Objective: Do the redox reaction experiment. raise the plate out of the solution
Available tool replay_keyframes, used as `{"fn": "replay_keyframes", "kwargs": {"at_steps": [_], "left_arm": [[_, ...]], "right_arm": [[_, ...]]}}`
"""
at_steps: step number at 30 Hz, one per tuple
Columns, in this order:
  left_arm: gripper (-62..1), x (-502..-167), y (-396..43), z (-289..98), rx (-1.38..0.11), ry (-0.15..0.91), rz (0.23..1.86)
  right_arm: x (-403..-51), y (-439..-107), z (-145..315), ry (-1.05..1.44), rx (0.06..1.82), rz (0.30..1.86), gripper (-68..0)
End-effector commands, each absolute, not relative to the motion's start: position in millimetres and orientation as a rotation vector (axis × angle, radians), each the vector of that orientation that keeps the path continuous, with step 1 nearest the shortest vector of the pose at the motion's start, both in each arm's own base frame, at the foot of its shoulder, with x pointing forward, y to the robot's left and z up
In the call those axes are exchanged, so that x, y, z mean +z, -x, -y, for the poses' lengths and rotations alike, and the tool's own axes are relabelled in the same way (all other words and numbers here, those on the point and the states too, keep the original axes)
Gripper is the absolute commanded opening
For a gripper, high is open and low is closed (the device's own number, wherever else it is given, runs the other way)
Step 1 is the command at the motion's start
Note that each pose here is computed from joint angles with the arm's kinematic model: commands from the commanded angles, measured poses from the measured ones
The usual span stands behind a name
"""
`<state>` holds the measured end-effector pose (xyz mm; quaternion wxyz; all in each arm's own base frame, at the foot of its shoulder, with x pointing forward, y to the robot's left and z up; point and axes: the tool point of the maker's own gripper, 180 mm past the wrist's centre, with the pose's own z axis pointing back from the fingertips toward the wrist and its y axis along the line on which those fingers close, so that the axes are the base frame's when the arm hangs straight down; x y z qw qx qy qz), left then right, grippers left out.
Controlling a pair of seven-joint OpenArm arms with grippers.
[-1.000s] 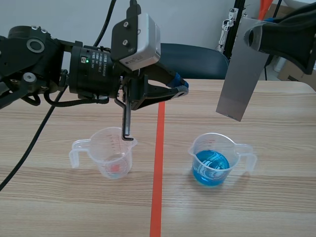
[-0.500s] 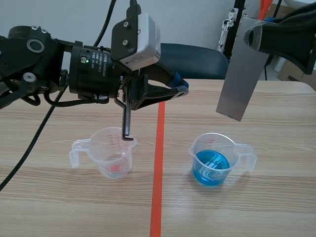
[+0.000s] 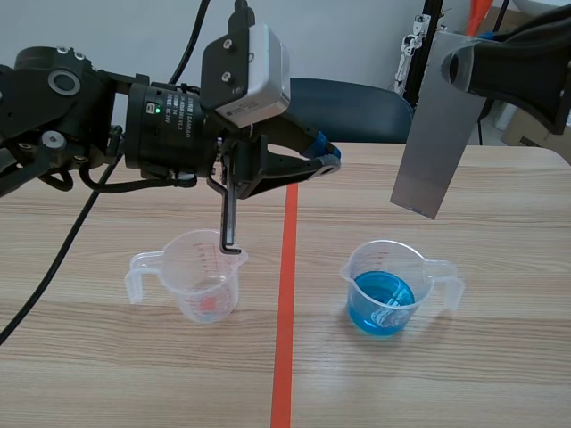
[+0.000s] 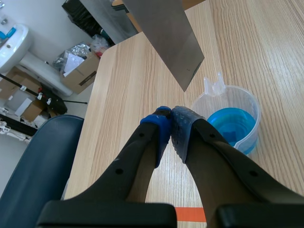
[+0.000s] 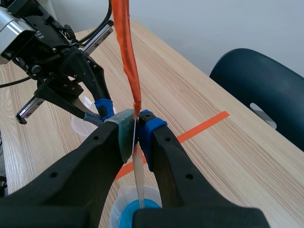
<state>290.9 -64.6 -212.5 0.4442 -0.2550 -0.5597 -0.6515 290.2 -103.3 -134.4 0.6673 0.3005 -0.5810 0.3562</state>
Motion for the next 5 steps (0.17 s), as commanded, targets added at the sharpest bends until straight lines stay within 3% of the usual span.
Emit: {"fn": "replay_keyframes", "kwargs": {"at_steps": [1, 5], "left_arm": [[-58.1, -200.5, -289.9, 69.7, -1.618, 0.654, 1.423], [-58.1, -200.5, -289.9, 69.7, -1.618, 0.654, 1.423]], "right_arm": [[-121.2, -292.1, 102.4, -0.679, 0.815, 1.349, -66.9], [-121.2, -292.1, 102.4, -0.679, 0.815, 1.349, -66.9]]}}
